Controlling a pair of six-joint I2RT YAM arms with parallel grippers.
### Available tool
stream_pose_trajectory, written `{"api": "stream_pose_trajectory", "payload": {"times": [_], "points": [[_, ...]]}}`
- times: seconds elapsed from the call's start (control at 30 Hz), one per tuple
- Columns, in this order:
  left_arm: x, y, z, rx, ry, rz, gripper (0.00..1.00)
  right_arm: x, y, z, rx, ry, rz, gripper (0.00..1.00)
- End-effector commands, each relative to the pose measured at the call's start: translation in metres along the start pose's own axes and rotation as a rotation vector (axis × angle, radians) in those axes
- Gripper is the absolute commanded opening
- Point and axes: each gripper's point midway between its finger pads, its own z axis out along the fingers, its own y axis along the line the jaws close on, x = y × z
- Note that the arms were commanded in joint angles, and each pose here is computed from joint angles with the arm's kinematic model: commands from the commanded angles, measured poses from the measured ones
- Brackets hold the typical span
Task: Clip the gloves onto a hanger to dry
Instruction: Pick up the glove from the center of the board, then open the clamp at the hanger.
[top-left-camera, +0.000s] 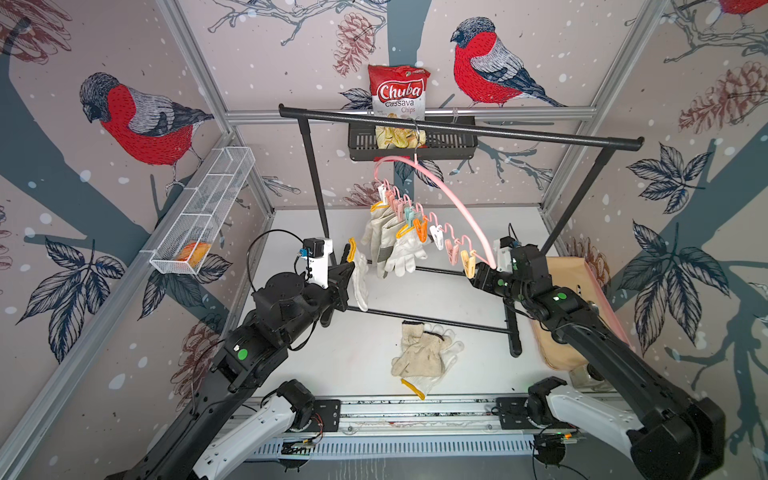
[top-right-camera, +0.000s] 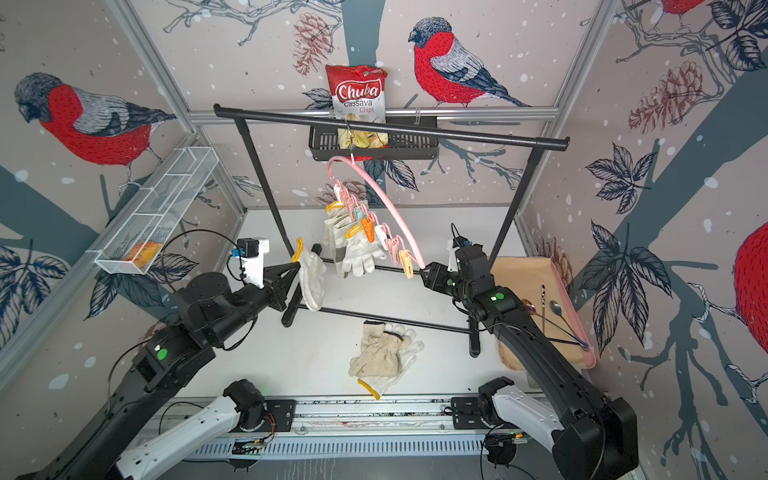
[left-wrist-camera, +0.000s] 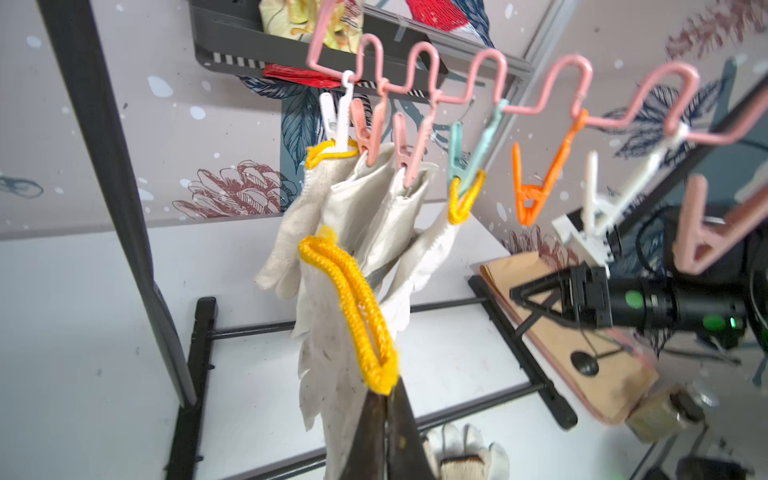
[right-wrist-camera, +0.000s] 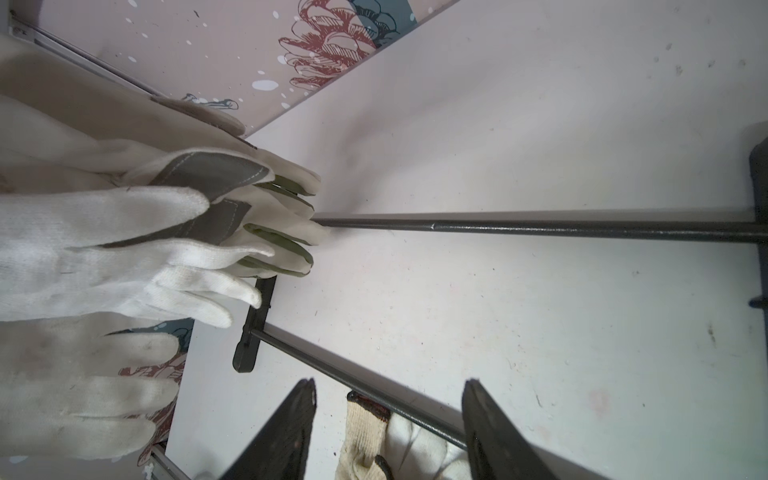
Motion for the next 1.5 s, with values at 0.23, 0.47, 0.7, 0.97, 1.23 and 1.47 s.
{"api": "stream_pose_trajectory", "payload": {"times": [0.23, 0.47, 0.7, 0.97, 1.23, 1.47], "points": [[-0.006, -0.056, -0.049, 0.325, 0.006, 0.505, 0.00, -0.044, 0.063, -0.023, -0.287, -0.123, -0.123, 0.59], [-0.021, -0.061, -0.032, 0.334, -0.016, 0.601, 0.00, -0.066, 0.099, -0.048, -0.504, -0.157, -0.224, 0.57], [-0.038, -0.045, -0.009, 0.212, -0.075, 0.620, 0.00, -0.072, 0.129, -0.068, -0.691, -0.155, -0.335, 0.55], [-0.038, -0.040, 0.011, 0.179, -0.101, 0.559, 0.00, -0.069, 0.160, -0.065, -0.810, -0.091, -0.435, 0.54], [-0.040, -0.038, 0.019, 0.158, -0.129, 0.529, 0.00, -0.076, 0.179, -0.058, -0.817, -0.096, -0.485, 0.52], [-0.048, -0.032, 0.025, 0.118, -0.158, 0.485, 0.00, -0.070, 0.202, -0.050, -0.812, -0.086, -0.520, 0.52]]}}
